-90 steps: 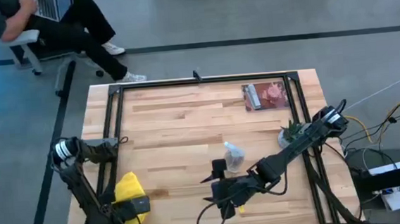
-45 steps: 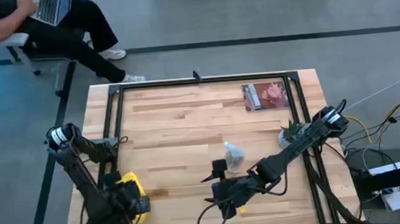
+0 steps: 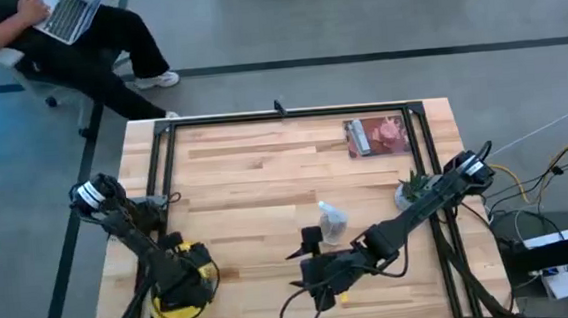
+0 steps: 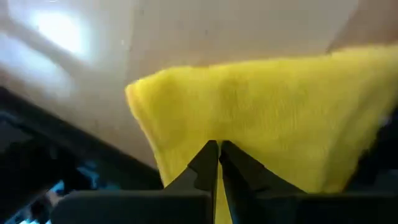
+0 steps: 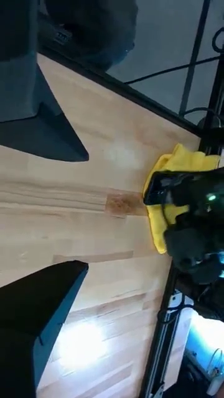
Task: Apply microfiber cloth
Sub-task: Spray the black cellphone with the spray bottle, then move the spray bottle to the top of the table
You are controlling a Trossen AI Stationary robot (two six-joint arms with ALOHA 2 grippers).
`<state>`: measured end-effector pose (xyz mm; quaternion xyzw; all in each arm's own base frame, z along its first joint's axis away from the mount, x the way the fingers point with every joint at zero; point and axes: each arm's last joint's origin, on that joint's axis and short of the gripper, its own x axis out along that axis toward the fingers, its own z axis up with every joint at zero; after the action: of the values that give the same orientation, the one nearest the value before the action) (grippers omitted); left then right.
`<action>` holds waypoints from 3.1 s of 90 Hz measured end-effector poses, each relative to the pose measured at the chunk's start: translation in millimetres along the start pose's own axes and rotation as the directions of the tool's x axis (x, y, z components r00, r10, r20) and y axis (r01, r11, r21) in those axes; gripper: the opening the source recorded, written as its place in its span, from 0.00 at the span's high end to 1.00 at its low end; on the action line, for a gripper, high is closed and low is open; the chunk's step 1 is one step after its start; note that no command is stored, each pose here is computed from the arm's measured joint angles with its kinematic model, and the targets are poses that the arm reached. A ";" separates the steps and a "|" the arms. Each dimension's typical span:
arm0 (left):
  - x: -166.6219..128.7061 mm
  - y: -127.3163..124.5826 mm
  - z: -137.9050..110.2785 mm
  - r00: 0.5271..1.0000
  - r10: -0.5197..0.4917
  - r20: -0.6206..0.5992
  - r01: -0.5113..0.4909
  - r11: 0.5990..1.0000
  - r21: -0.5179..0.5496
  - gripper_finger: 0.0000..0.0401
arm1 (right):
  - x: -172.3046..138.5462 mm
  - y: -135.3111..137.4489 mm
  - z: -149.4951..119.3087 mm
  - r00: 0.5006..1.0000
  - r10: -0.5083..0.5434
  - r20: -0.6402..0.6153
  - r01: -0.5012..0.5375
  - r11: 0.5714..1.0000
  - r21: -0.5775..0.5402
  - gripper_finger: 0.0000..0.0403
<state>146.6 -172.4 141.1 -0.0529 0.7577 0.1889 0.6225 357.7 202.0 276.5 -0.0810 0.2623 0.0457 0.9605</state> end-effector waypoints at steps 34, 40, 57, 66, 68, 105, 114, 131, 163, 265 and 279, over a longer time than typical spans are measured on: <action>1.3 9.2 54.3 0.943 -0.053 0.327 -0.005 0.984 0.177 1.00 | -8.0 -2.0 4.4 1.000 0.009 0.011 -0.009 1.000 -0.001 0.32; -0.5 11.4 71.0 0.914 -0.079 0.397 -0.001 0.981 0.196 1.00 | -8.3 -3.5 4.2 1.000 0.006 0.005 -0.006 1.000 0.002 0.32; -6.6 22.9 115.2 0.817 -0.129 0.562 -0.026 0.965 0.260 1.00 | -19.5 -10.5 9.4 1.000 0.001 0.005 -0.001 1.000 0.007 0.31; -10.9 31.7 136.6 0.762 -0.161 0.627 -0.031 0.959 0.283 1.00 | -32.9 -16.1 11.2 1.000 -0.002 -0.023 0.003 1.000 0.029 0.32; -11.8 33.9 140.6 0.752 -0.164 0.639 -0.035 0.957 0.287 1.00 | -35.2 -17.1 10.5 0.999 -0.004 -0.036 0.005 0.999 0.036 0.32; 0.0 56.5 182.8 0.689 -0.175 0.703 -0.034 0.962 0.272 1.00 | -101.5 -4.3 -5.0 0.971 0.033 -0.236 0.002 0.989 0.146 0.44; 0.8 52.9 187.4 0.691 -0.171 0.702 -0.030 0.964 0.265 1.00 | -113.3 -6.0 -15.8 0.944 -0.023 -0.329 0.096 0.974 0.207 0.46; -18.9 43.5 186.4 0.707 -0.201 0.678 -0.006 0.957 0.290 1.00 | -126.1 -19.5 -35.0 0.851 -0.198 -0.487 0.349 0.905 0.242 0.45; -49.7 23.0 159.6 0.786 -0.244 0.568 0.061 0.945 0.321 1.00 | -114.3 -40.8 -26.5 0.847 -0.356 -0.394 0.486 0.819 0.305 0.27; 28.4 -2.8 149.2 0.438 -0.365 0.822 0.077 0.926 0.370 1.00 | -132.8 -76.7 -16.1 0.849 -0.345 -0.401 0.472 0.836 0.280 0.81; 33.5 -13.4 170.8 0.391 -0.363 0.846 0.047 0.926 0.375 1.00 | -151.6 -75.4 -22.6 0.821 -0.367 -0.438 0.520 0.798 0.306 0.81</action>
<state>301.2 -119.4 79.6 0.0551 0.3087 -0.0053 0.9495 226.3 117.1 344.7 0.0561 0.4087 -0.2561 0.8742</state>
